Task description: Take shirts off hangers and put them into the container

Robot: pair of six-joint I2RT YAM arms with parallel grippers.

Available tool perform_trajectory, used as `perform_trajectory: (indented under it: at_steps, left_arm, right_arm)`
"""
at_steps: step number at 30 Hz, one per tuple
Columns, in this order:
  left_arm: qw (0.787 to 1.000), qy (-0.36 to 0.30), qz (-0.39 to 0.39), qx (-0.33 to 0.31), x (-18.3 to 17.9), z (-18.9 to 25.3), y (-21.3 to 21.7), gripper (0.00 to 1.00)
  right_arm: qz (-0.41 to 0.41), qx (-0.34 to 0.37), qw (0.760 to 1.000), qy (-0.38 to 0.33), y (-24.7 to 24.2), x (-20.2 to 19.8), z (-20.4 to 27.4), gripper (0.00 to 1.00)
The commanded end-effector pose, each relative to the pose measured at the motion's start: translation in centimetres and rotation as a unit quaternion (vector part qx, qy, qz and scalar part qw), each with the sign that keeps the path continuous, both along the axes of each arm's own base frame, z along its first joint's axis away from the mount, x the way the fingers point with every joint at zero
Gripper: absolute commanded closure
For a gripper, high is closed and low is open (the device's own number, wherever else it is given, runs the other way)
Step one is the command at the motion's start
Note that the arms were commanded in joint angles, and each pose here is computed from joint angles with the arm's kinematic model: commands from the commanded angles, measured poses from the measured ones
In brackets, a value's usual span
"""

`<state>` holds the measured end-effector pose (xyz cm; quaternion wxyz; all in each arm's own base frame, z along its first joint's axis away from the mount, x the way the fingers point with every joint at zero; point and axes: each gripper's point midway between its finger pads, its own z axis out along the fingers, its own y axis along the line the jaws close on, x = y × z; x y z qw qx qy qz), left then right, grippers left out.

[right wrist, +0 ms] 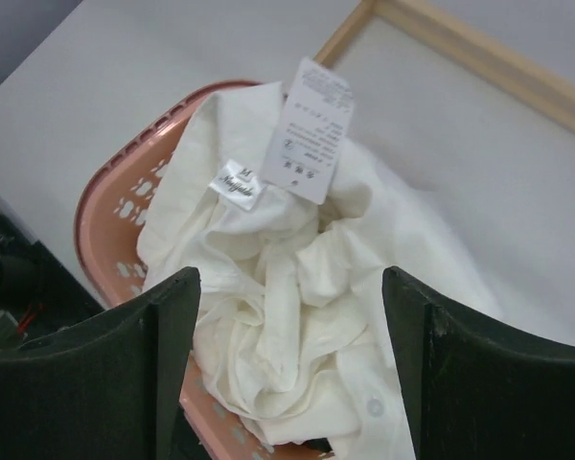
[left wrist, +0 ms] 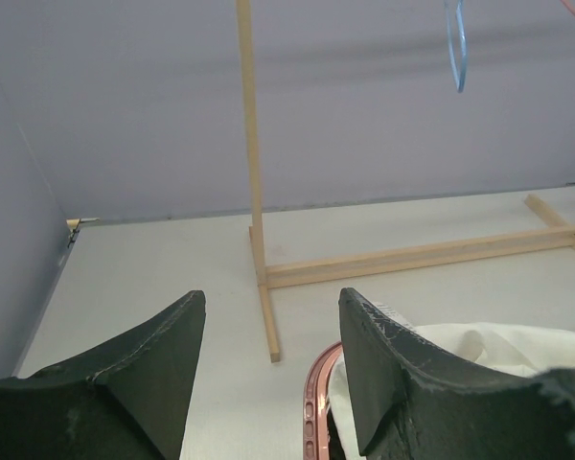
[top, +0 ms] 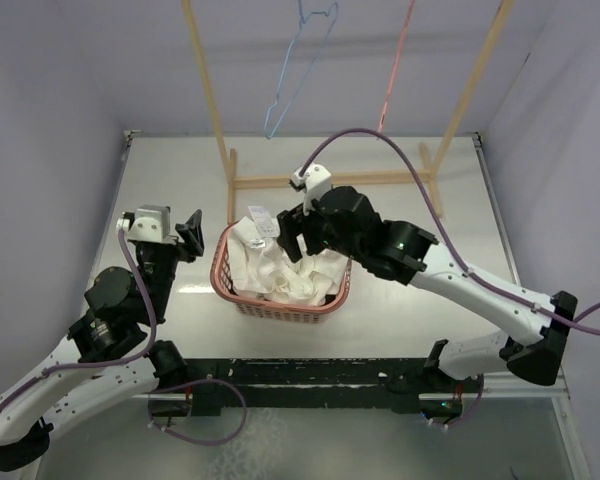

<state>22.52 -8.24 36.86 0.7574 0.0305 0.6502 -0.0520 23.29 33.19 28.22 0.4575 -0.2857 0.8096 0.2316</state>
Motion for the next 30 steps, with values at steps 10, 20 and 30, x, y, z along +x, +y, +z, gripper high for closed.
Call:
perform_trajectory:
  at_steps: [10,20,30]
  left_arm:
    - [1.000,-0.012,-0.001,-0.014,-0.1,0.8,0.1,0.38]
    - [1.000,-0.013,0.000,-0.013,-0.1,0.9,0.2,0.38]
    - [1.000,-0.012,0.000,-0.012,-0.1,0.8,0.2,0.38]
  right_arm:
    - [-0.072,-0.014,0.996,-0.044,-5.1,7.8,-0.4,0.23]
    - [-0.019,-0.015,0.999,-0.024,-3.3,8.3,-2.7,0.39]
    - [-0.027,-0.048,0.998,-0.003,-3.8,8.7,-5.6,0.47]
